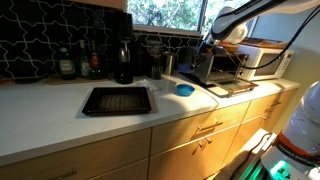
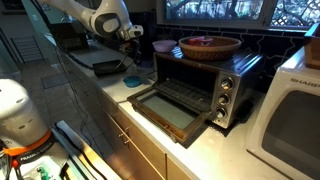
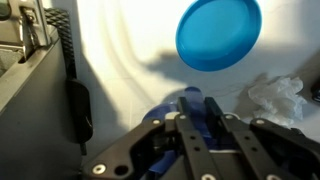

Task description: Pull the oven wire rack, remove the blue mixing bowl from the oven wire rack and place it to the left side of the oven

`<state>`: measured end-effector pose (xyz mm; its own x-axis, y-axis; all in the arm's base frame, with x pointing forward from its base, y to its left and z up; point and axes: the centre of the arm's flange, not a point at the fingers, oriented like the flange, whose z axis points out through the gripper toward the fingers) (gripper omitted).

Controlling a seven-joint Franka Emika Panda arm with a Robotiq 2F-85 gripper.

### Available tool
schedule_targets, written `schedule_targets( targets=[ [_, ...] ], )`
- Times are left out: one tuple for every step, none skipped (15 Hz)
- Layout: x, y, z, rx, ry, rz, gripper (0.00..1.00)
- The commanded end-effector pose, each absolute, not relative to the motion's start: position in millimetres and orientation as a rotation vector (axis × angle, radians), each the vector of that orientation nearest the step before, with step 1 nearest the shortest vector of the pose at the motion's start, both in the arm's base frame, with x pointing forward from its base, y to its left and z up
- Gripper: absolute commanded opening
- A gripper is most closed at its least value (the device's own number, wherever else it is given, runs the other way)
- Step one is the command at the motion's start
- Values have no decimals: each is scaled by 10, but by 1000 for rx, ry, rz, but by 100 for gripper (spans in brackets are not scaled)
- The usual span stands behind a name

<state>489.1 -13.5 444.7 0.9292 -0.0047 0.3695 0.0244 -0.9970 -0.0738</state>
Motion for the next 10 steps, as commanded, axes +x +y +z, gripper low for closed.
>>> schedule_targets(
  targets=[
    [4891, -135, 4447, -3010, -15, -577, 21],
    [4891, -135, 4447, -3010, -15, -577, 21],
    [4891, -135, 4447, -3010, -15, -577, 21],
    [4891, -135, 4447, -3010, -15, -577, 5],
    [4942, -143, 4422, -3016, -4, -560, 5],
    [4998, -134, 4390, -3029, 19, -554, 5],
    [5061, -109, 4354, -3029, 18, -553, 5],
    [5098, -98, 4317, -3046, 42, -537, 5],
    [5129, -93, 4287, -3046, 56, -534, 5],
    [5159, -93, 4253, -3055, 79, -528, 5]
  ],
)
